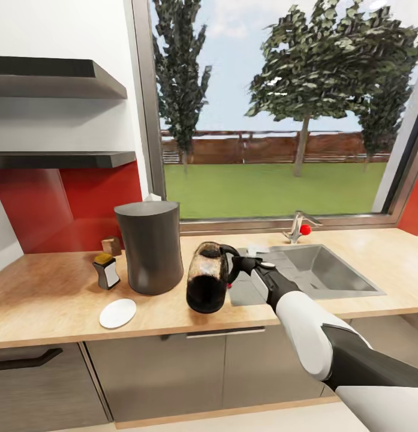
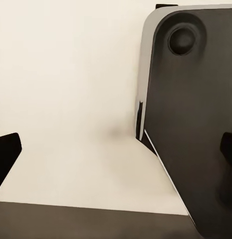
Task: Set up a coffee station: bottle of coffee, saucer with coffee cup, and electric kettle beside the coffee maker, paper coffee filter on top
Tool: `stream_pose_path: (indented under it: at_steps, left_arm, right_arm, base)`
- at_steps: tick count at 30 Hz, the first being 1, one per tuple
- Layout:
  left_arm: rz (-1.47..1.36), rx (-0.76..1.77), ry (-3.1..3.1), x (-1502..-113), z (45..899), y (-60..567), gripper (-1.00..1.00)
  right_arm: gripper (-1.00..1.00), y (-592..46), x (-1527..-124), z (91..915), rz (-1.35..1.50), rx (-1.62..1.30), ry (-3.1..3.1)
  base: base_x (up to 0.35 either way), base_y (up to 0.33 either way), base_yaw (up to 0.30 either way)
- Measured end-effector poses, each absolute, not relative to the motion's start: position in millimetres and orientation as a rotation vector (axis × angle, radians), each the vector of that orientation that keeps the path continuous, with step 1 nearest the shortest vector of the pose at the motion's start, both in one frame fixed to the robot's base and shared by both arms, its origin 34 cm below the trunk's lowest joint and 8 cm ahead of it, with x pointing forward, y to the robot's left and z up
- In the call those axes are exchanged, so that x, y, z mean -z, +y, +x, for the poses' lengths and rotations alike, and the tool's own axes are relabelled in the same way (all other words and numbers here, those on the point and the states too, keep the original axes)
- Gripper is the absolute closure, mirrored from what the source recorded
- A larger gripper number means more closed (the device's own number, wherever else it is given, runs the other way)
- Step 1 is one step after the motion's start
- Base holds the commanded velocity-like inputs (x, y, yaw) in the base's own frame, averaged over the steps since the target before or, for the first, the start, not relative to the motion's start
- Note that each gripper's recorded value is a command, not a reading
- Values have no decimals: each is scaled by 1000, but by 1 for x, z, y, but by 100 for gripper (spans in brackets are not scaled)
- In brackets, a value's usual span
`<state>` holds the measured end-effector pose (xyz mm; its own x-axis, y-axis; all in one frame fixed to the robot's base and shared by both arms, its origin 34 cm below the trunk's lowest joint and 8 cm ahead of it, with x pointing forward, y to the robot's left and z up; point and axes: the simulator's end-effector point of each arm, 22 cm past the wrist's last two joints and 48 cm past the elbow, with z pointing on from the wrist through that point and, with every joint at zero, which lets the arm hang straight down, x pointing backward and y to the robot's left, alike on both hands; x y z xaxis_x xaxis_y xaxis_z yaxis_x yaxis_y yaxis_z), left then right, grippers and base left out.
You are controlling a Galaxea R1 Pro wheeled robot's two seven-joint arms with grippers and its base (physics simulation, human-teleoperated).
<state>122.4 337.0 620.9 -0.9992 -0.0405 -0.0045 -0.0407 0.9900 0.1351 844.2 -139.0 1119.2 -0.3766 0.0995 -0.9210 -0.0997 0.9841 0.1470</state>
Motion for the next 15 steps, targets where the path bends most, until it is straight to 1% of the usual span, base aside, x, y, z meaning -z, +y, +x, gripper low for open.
stream_pose_path:
  at_steps: [9, 15]
  left_arm:
    - [-64, -222, 3133, -621, 121, 342, -100]
    - [-64, -224, 3135, -622, 119, 342, -100]
  right_arm:
    - [100, -134, -1105, 839, -6, -220, 1972]
    - [100, -131, -1099, 837, -11, -224, 1962]
  base:
    - [10, 3, 0]
    - [130, 92, 0]
